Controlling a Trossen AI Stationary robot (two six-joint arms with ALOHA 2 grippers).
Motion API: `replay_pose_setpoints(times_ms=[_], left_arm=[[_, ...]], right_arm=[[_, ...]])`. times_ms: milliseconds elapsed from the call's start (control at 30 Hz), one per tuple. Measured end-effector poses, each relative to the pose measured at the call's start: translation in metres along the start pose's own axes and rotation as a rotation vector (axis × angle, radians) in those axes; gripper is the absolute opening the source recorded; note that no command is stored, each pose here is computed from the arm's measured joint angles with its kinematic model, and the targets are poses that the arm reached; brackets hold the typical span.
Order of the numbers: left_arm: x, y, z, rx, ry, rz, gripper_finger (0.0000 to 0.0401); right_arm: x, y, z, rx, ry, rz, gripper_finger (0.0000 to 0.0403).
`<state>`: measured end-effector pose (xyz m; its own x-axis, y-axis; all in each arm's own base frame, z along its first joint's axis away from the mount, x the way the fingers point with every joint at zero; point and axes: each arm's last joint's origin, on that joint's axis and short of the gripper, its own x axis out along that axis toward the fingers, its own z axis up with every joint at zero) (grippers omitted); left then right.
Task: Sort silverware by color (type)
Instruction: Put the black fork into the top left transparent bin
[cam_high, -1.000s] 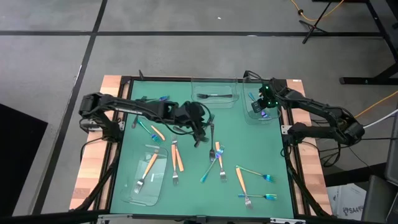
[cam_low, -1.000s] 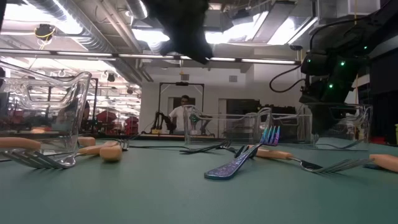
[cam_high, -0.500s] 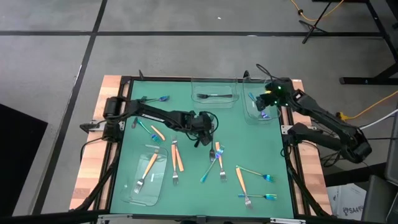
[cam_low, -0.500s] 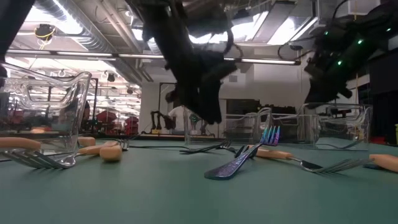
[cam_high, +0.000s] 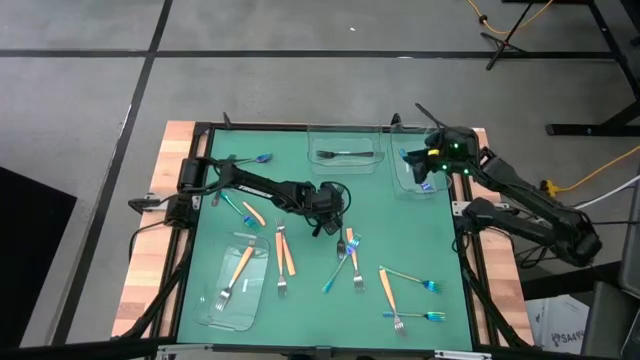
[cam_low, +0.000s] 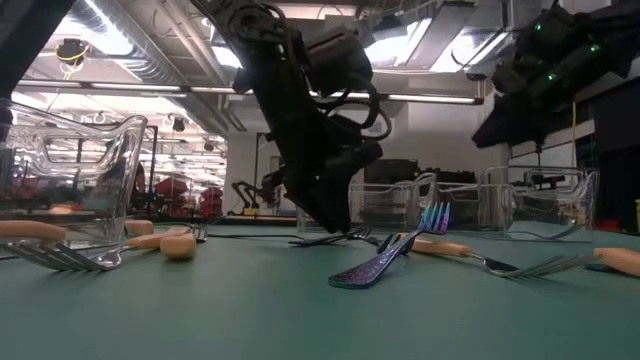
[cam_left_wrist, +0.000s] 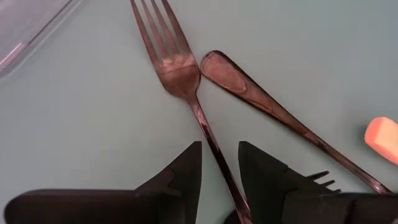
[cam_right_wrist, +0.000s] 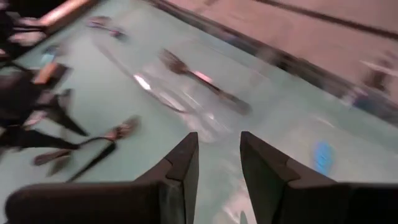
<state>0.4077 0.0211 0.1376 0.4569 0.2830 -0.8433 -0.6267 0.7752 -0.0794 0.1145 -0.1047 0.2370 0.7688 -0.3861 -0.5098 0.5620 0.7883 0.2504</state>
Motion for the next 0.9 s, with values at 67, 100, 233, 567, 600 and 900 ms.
replay_pose_setpoints(times_ms=[67,100,233,567,600,900], left_arm=[[0.001,0.000,-0.001,0.000,0.001,0.001,0.0099],[0.002,0.000,-0.001,0.002,0.006,0.004,0.0099],[0.003,0.000,-0.002,0.002,0.009,0.006,0.0099],[0.007,0.001,-0.005,0.006,0.025,0.014,0.0099],[0.010,0.001,-0.006,0.006,0.027,0.017,0.0099],[0.014,0.001,-0.008,-0.001,0.029,0.032,0.0089]], right_arm=[[0.002,0.010,0.003,-0.032,-0.029,0.045,0.0108],[0.003,0.014,0.004,-0.034,-0.042,0.056,0.0108],[0.005,0.031,0.007,-0.073,-0.100,0.074,0.0108],[0.004,0.063,-0.003,-0.162,-0.071,0.190,0.0108],[0.004,0.066,-0.004,-0.170,-0.067,0.207,0.0108],[0.001,0.084,-0.010,-0.225,-0.057,0.279,0.0108]])
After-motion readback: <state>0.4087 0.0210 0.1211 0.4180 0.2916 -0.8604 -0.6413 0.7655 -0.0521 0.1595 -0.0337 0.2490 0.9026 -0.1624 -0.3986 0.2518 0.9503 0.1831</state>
